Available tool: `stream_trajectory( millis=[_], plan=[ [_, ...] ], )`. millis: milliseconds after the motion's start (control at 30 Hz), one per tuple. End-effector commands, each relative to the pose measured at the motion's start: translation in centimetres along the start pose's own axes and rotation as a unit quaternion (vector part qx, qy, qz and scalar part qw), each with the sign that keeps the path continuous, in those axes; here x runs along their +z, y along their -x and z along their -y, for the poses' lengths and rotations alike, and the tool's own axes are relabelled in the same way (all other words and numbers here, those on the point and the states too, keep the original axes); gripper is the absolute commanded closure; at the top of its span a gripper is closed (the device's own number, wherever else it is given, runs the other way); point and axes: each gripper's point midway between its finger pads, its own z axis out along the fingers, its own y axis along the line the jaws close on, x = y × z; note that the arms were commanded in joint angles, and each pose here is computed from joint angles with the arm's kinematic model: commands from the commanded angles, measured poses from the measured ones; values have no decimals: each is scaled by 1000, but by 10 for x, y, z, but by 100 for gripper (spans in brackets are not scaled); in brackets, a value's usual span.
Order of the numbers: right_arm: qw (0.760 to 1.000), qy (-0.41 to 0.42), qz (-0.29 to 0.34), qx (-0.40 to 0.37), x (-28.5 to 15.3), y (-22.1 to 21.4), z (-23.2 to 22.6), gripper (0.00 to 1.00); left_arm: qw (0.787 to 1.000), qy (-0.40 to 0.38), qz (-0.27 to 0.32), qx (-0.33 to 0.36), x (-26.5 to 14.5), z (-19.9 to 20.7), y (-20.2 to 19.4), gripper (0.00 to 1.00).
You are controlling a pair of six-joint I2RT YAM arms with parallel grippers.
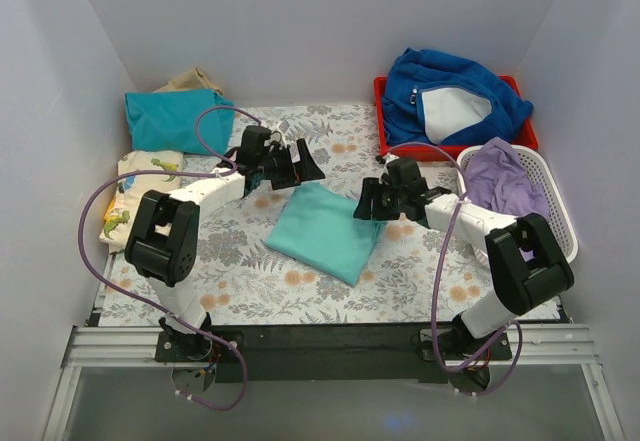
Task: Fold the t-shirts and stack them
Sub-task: Fold the tshirt
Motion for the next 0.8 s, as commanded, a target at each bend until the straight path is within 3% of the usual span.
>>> stream_trajectory(
  millis=[0,233,400,767],
  plan=[
    [998,-64,23,-1,-6,3,25,39,1000,13,15,14,-8,-3,5,4],
    [994,-110,-18,-4,2,-25,52,37,1000,20,-7,1,6,-17,-7,4],
    [994,-110,-20,-8,6,-22,52,37,1000,29,1,5,2,-19,-5,4],
    [984,-124,107,-75,-67,46,29,20,993,102,55,12,-37,-24,33,4]
  ],
)
